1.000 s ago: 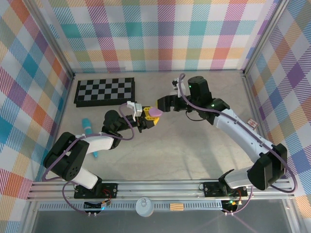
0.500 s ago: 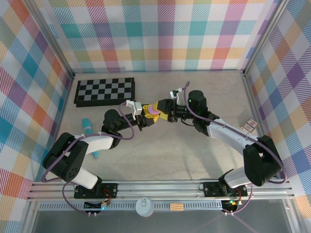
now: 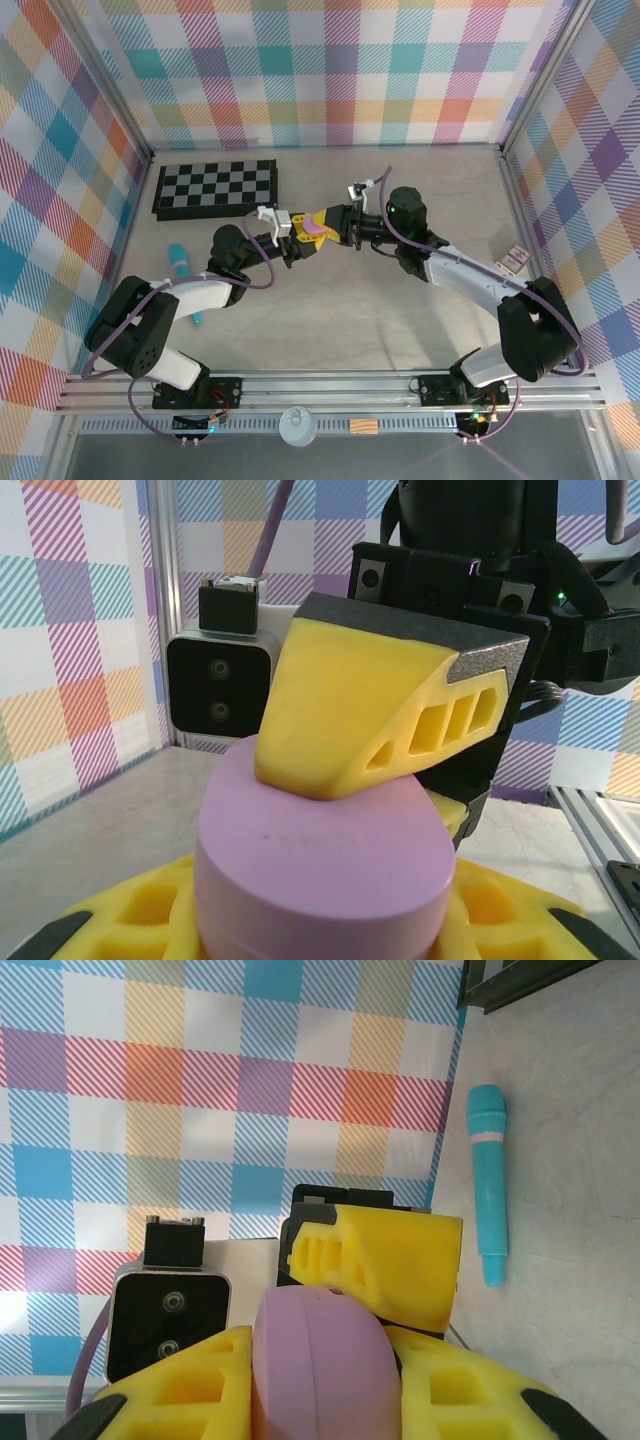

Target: Insert the wireless bluetooth earbuds into the charging case

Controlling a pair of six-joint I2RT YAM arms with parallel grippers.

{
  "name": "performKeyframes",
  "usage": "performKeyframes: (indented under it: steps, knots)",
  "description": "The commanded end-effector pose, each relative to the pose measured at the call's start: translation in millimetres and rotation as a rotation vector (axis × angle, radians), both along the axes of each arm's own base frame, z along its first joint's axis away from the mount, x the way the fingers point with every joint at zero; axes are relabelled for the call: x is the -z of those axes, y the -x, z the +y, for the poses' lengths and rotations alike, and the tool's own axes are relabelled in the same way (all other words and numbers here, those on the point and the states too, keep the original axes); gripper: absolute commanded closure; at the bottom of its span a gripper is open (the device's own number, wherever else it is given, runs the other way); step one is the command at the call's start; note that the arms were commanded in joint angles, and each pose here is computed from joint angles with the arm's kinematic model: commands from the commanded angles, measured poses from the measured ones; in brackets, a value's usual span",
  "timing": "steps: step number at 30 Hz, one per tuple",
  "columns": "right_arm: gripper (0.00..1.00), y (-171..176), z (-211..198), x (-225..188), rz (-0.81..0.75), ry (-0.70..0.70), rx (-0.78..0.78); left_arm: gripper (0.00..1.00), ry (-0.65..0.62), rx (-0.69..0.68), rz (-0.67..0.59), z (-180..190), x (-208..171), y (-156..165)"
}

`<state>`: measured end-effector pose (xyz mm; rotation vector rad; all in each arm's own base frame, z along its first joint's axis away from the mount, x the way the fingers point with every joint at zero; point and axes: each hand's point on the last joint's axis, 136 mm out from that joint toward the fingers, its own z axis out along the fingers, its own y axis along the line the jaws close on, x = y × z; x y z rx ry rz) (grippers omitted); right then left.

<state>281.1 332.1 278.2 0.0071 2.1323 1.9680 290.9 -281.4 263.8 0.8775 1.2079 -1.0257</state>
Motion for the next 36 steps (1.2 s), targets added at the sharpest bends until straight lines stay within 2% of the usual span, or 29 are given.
performKeyframes:
  steps: [1,6,14,19,22,27,30,32,36]
  knots:
    - [0.86,3.9,-0.1,-3.7,-0.025,0.011,0.001,0.57,0.01,-0.041,-0.079,5.6,-14.8,-1.5]
    - [0.89,2.3,-4.6,-1.7,-0.042,0.052,0.023,0.38,-0.018,-0.069,-0.069,7.6,-9.8,-4.3]
    - [0.92,0.1,-4.9,-0.5,-0.036,0.059,0.03,0.31,-0.043,-0.08,-0.064,8.9,-5.7,-4.0]
    - [0.93,-3.2,-5.7,4.4,-0.032,0.071,0.042,0.15,-0.062,-0.1,-0.056,12.0,-2.3,-2.8]
    - [0.94,-6.5,-9.0,8.8,-0.032,0.084,0.059,0.01,-0.071,-0.108,-0.051,13.5,0.3,-2.3]
    - [0.95,-27.6,-37.1,45.9,-0.013,0.208,0.181,0.0,-0.11,-0.131,-0.032,18.9,15.8,2.7]
    - [0.95,-40.6,-61.4,83.8,-0.025,0.374,0.257,0.0,-0.175,-0.128,0.011,19.9,38.0,10.5]
    - [0.95,-48.5,-80.9,111.4,-0.009,0.497,0.302,0.0,-0.268,-0.097,0.044,14.2,60.1,21.2]
    - [0.95,-60.6,-101.7,149.9,0.014,0.587,0.317,0.0,-0.423,-0.063,0.076,2.8,93.5,39.8]
